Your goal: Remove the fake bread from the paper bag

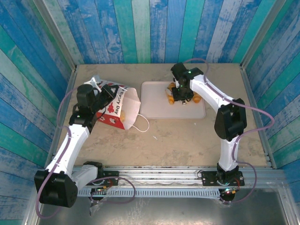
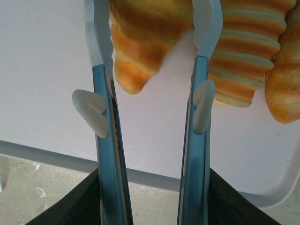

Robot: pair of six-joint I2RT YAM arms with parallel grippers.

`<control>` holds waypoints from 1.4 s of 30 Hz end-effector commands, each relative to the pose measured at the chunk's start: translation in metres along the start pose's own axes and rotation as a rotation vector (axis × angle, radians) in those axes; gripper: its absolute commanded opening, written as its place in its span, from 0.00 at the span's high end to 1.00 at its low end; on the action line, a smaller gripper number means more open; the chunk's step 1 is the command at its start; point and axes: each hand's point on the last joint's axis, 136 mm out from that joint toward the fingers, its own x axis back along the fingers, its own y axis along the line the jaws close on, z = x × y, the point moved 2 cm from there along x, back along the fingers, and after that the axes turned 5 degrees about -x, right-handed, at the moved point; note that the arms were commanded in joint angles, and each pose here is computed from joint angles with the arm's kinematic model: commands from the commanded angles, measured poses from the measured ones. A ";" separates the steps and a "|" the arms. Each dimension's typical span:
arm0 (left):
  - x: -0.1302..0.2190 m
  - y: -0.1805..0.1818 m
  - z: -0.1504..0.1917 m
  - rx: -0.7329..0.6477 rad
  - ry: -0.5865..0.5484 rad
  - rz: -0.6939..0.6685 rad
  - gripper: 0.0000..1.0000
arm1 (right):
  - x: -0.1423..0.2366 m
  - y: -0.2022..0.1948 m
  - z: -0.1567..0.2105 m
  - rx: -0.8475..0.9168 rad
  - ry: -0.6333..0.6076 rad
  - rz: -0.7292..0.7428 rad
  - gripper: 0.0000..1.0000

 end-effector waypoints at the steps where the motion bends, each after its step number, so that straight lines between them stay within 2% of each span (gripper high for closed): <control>1: 0.004 -0.008 -0.004 -0.019 -0.023 0.025 1.00 | 0.001 -0.002 -0.001 0.044 0.014 0.027 0.51; 13: 0.002 -0.007 -0.007 -0.033 -0.024 0.014 1.00 | -0.005 -0.007 0.004 0.124 0.075 0.043 0.52; 42: 0.003 -0.010 -0.009 -0.034 -0.030 0.019 1.00 | 0.007 -0.015 -0.007 0.136 0.041 0.030 0.52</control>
